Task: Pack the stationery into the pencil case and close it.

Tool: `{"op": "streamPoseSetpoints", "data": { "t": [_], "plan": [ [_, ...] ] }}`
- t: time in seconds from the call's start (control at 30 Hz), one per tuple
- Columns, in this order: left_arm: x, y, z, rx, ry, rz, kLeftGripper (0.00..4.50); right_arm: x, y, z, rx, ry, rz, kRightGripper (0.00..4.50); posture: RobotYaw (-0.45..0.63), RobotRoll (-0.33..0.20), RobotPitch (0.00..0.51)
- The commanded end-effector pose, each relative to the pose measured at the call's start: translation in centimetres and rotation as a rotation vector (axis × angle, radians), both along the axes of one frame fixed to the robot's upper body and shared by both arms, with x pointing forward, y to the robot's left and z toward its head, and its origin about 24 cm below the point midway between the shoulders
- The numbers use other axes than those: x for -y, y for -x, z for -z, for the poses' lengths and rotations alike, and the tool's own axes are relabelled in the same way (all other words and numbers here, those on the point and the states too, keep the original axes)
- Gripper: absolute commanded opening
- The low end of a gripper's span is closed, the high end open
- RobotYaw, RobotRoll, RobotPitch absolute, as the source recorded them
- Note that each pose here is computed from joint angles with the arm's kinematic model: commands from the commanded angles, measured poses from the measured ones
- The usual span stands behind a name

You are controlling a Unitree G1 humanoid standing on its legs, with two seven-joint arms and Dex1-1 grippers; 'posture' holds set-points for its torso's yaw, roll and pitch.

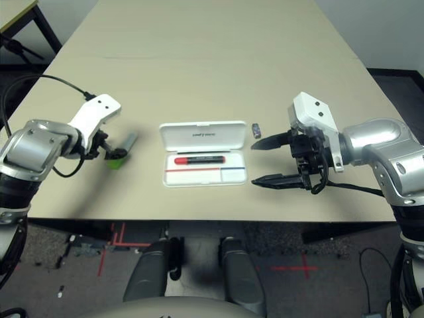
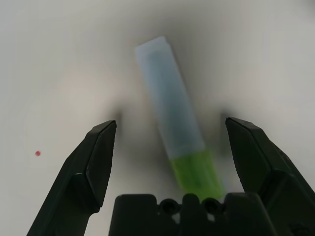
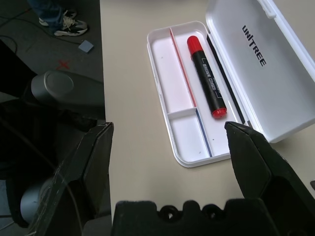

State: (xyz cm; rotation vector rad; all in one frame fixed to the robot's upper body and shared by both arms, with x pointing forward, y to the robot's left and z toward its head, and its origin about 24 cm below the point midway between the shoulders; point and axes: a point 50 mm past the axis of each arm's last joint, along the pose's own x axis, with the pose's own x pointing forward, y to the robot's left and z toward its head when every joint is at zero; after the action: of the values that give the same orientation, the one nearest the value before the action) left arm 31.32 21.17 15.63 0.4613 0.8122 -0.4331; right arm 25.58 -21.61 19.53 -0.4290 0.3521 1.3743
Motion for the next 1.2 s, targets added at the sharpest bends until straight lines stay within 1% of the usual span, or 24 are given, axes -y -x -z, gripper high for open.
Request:
{"op": "streamPoseSetpoints", "data": {
  "t": [0.03,0.2,0.37,0.47,0.5,0.53,0.63,0.7,0.73,0.87,0.93,1.07,1.13,1.2],
  "plan": [
    [-0.4,-0.4,1.1,-0.029,0.02,-0.054,4.5,-0.1,0.0,0.5,-0.007,0.01,-0.003,4.48,0.05,0.0,0.156],
    [-0.8,-0.6,2.1,-0.048,0.025,-0.086,4.5,-0.3,0.1,0.6,-0.006,0.011,-0.007,4.48,0.04,0.0,0.158],
    [-0.9,-0.4,3.1,-0.078,0.037,-0.095,4.5,-0.4,0.0,0.7,-0.001,0.013,-0.006,4.48,0.04,0.0,0.16],
    [-0.8,-0.3,3.0,-0.079,0.041,-0.08,3.9,-0.4,0.0,0.8,0.003,0.015,-0.005,4.5,0.04,0.0,0.161],
    [-0.8,-0.3,3.0,-0.078,0.038,-0.068,3.59,-0.4,-0.1,0.8,0.005,0.016,-0.005,4.5,0.04,0.0,0.161],
    [-0.8,-0.2,2.9,-0.073,0.032,-0.051,3.15,-0.4,-0.1,0.8,0.006,0.016,-0.005,4.5,0.04,0.0,0.161],
    [-0.9,-0.1,2.6,-0.052,0.014,-0.001,2.08,-0.5,-0.2,0.8,0.011,0.019,-0.009,4.5,0.04,0.0,0.162],
    [-1.1,0.0,2.3,-0.036,0.003,0.027,1.22,-0.6,-0.3,0.8,0.013,0.022,-0.011,4.5,0.04,0.0,0.162],
    [-1.1,0.1,2.1,-0.028,-0.001,0.045,1.08,-0.6,-0.4,0.9,0.014,0.023,-0.013,4.5,0.04,0.0,0.162],
    [-1.5,0.6,1.0,0.009,-0.015,0.138,1.08,-0.7,-0.5,0.9,0.015,0.027,-0.018,4.5,0.04,0.0,0.162],
    [-1.8,0.9,0.5,0.026,-0.021,0.181,1.08,-0.7,-0.6,0.9,0.016,0.029,-0.02,4.5,0.06,0.0,0.16],
    [-1.8,1.9,-0.7,0.061,-0.015,0.331,1.08,-0.7,-0.9,1.0,0.022,0.034,-0.024,4.5,0.07,0.0,0.157],
    [-1.8,2.4,-1.2,0.054,-0.015,0.38,1.08,-0.7,-1.0,1.0,0.025,0.035,-0.024,4.5,0.07,0.0,0.156],
    [-1.3,3.1,-1.5,0.045,0.005,0.474,1.08,-0.7,-1.1,1.0,0.028,0.038,-0.025,4.5,0.07,0.0,0.154]
  ]
}}
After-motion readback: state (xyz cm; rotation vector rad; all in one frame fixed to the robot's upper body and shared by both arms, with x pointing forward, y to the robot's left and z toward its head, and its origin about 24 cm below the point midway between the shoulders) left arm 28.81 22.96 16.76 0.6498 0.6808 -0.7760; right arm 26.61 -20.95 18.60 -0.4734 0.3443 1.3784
